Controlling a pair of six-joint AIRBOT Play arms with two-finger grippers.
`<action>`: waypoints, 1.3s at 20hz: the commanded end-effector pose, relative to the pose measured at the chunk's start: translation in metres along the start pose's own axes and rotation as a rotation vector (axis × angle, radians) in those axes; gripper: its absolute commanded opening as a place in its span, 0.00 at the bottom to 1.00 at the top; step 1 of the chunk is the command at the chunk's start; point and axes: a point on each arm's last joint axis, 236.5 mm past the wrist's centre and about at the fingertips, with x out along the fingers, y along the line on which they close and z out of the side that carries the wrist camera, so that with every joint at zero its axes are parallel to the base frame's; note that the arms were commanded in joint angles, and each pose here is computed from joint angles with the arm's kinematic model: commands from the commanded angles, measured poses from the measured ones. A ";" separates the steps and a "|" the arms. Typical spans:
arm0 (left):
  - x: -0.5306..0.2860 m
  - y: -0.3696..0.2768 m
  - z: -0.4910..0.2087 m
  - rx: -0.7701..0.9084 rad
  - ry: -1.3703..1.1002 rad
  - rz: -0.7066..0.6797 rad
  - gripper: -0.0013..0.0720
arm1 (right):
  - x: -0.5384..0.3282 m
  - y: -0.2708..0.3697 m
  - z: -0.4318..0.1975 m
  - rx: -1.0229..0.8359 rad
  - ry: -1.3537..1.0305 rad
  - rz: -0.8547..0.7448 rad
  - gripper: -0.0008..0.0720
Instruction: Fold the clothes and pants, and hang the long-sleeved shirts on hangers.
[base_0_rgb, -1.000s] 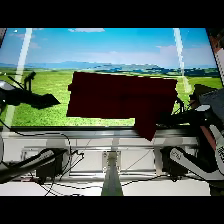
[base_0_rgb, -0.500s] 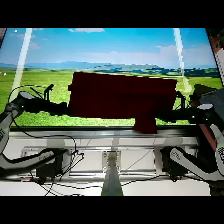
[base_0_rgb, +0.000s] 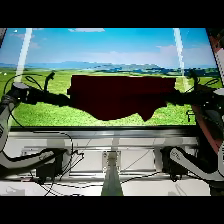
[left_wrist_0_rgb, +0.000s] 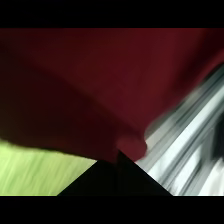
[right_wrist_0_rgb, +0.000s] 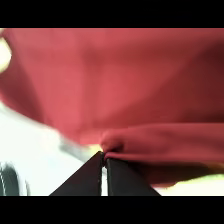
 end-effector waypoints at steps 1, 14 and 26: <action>-0.020 -0.026 0.098 -0.043 -0.382 -0.085 0.05 | -0.014 0.006 0.091 0.085 -0.352 -0.015 0.03; 0.010 0.032 0.185 -0.180 -0.759 0.088 0.97 | -0.006 -0.076 0.177 0.109 -0.772 -0.414 0.84; 0.013 0.101 0.081 -0.118 -0.095 0.294 0.96 | 0.034 -0.079 0.091 0.058 -0.273 -0.302 0.83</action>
